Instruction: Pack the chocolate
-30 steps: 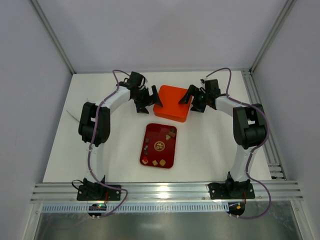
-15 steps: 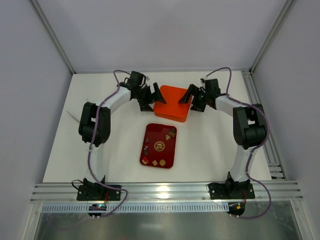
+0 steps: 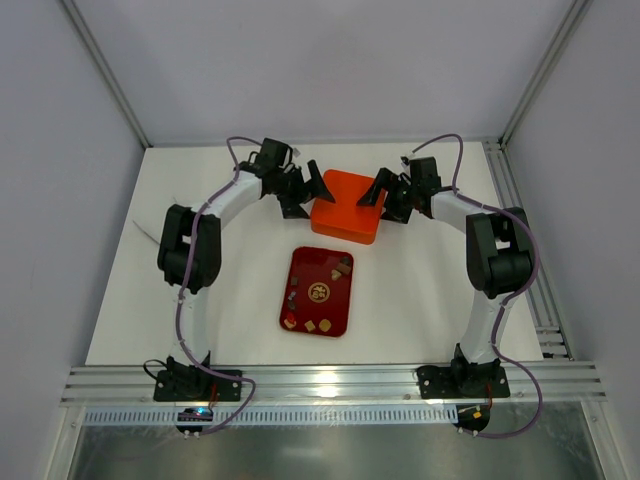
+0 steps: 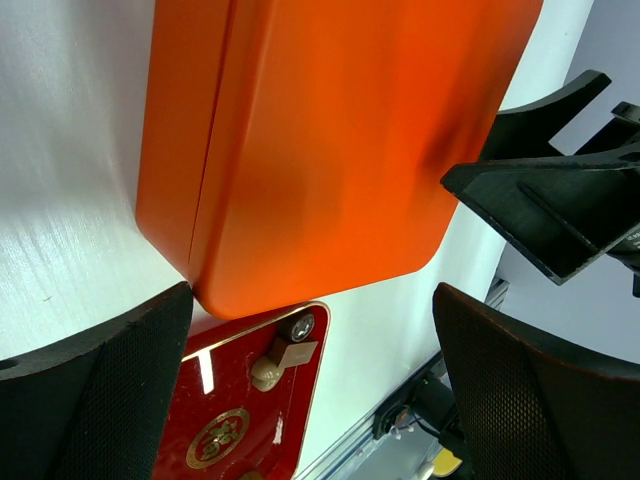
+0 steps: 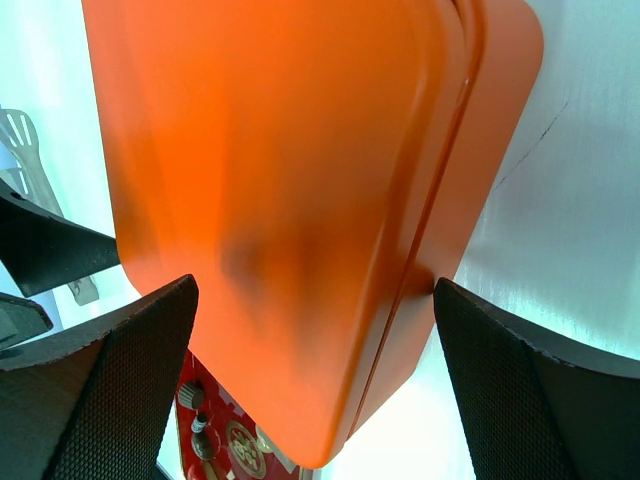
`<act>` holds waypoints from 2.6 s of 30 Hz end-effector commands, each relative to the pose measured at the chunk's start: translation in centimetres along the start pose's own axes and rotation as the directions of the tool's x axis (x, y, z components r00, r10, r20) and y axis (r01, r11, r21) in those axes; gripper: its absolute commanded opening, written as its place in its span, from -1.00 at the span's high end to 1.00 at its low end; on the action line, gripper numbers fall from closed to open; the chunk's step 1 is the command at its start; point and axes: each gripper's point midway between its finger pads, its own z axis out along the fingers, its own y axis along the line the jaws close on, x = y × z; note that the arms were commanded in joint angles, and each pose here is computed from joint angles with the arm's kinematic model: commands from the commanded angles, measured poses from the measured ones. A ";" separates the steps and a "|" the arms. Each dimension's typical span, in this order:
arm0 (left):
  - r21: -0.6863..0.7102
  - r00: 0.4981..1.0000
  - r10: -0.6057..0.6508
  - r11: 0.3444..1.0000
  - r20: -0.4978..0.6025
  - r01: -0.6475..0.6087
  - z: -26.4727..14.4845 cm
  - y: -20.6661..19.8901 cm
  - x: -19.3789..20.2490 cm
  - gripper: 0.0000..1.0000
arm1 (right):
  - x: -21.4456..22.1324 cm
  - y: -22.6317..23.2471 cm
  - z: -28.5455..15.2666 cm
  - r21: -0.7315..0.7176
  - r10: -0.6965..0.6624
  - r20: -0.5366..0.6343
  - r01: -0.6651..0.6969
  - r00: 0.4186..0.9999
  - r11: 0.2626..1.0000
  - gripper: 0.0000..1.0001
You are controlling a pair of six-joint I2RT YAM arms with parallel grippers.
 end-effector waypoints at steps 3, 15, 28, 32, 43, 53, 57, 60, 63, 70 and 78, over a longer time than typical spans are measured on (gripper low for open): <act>0.075 0.998 0.039 0.996 0.045 -0.042 -0.7 -2.9 -1.6 -0.99 | -1.5 0.8 -0.1 -0.015 -0.034 0.037 0.035 0.999 0.999 -1.00; 0.062 0.998 0.042 0.997 0.042 -0.045 -0.2 -3.2 -2.2 -0.99 | -1.5 0.9 -0.2 -0.019 -0.039 0.035 0.040 0.999 0.999 -0.99; -0.014 0.993 0.018 1.000 0.114 -0.016 -2.8 -1.1 -0.7 -0.99 | -1.3 0.6 -0.2 -0.015 -0.034 0.035 0.035 0.999 0.999 -1.00; 0.043 0.989 -0.067 0.997 0.130 0.062 -2.6 -1.1 0.7 -0.99 | -1.4 0.7 -0.2 -0.022 -0.026 0.036 0.027 0.999 0.999 -1.00; 0.226 0.956 -0.205 0.961 0.209 0.157 -0.9 -4.3 2.0 -0.99 | -1.4 0.8 0.0 -0.036 -0.015 0.037 0.016 0.999 0.999 -0.99; 0.304 0.922 -0.297 0.927 0.248 0.217 1.5 -5.4 1.9 -1.00 | -1.0 0.8 0.2 -0.045 -0.009 0.023 0.010 1.000 0.999 -0.99; 0.314 0.918 -0.304 0.924 0.254 0.219 2.1 -5.6 2.2 -0.99 | -1.0 0.8 0.2 -0.048 -0.013 0.026 0.014 1.000 0.999 -0.99; 0.325 0.917 -0.305 0.921 0.256 0.215 2.2 -5.9 2.3 -0.99 | -0.9 0.7 0.2 -0.049 -0.012 0.026 0.013 1.000 0.999 -1.00; 0.323 0.918 -0.302 0.922 0.259 0.212 2.4 -6.0 2.5 -0.99 | -0.7 0.7 0.3 -0.051 -0.010 0.022 0.012 1.000 0.999 -0.99; 0.260 0.928 -0.249 0.949 0.278 0.176 2.4 -5.6 2.6 -0.99 | -0.7 0.6 0.3 -0.048 -0.010 0.024 0.011 1.000 0.999 -0.99; 0.141 0.946 -0.098 0.988 0.309 0.057 -1.3 -6.9 2.5 -1.00 | -2.3 -0.1 -0.2 -0.038 0.015 0.062 -0.012 0.998 0.999 -1.00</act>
